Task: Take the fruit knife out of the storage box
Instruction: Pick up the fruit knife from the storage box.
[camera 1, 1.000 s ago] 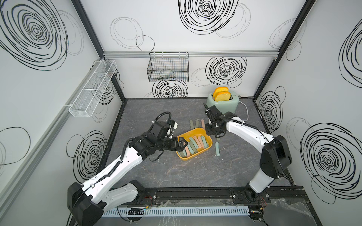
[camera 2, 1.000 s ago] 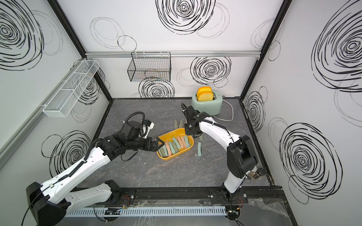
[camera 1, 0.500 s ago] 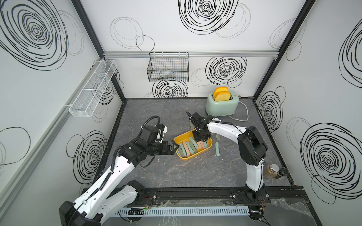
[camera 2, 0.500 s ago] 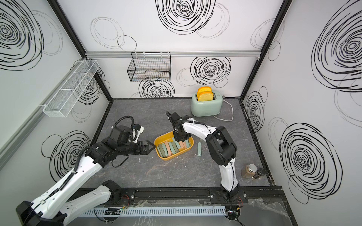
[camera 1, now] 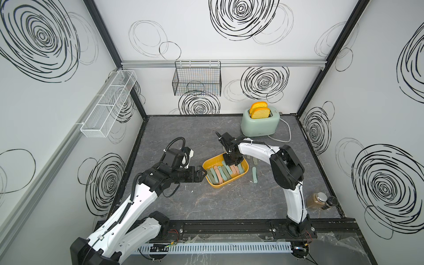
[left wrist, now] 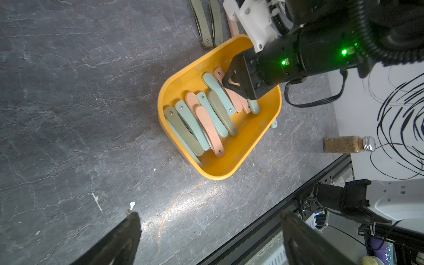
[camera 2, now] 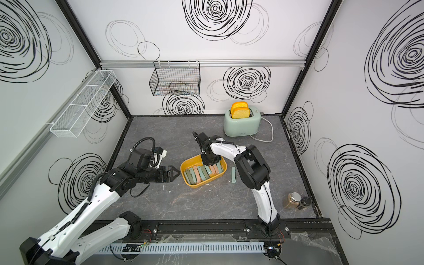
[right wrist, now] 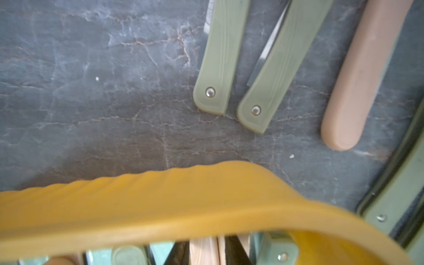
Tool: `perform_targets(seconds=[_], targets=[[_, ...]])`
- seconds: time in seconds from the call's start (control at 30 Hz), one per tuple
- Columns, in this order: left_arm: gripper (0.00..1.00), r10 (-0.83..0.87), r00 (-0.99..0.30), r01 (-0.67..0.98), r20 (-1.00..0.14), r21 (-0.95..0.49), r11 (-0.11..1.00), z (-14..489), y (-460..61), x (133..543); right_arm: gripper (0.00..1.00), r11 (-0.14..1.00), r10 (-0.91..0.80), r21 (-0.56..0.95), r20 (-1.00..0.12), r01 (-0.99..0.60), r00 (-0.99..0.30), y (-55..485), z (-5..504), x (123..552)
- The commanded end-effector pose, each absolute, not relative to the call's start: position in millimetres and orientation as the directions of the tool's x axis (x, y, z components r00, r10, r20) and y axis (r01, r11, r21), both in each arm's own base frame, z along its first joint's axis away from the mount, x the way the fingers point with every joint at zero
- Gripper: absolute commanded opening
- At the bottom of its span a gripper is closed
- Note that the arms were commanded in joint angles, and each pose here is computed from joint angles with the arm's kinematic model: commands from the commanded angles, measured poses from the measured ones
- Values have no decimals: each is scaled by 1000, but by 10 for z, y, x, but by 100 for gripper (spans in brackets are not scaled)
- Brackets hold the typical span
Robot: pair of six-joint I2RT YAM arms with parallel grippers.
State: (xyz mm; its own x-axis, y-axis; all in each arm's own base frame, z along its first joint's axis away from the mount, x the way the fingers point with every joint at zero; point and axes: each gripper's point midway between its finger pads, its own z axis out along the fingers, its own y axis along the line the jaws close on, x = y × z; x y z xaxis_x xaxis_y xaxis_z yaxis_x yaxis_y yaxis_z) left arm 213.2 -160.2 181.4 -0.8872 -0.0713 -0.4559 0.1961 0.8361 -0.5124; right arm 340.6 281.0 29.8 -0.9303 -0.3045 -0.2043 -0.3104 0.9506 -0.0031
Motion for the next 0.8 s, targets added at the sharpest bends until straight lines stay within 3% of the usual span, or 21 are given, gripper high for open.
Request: perform_targets(seconds=[0.0, 0.77], targets=[[98, -67, -879, 214, -473, -515, 830, 1804, -1618, 2188, 30, 947, -319, -5, -159, -322, -934, 2800, 102, 3365], [98, -70, -883, 208, -465, -520, 829, 1754, -1635, 2222, 27, 939, -342, -6, -123, -344, -932, 2831, -69, 3361]])
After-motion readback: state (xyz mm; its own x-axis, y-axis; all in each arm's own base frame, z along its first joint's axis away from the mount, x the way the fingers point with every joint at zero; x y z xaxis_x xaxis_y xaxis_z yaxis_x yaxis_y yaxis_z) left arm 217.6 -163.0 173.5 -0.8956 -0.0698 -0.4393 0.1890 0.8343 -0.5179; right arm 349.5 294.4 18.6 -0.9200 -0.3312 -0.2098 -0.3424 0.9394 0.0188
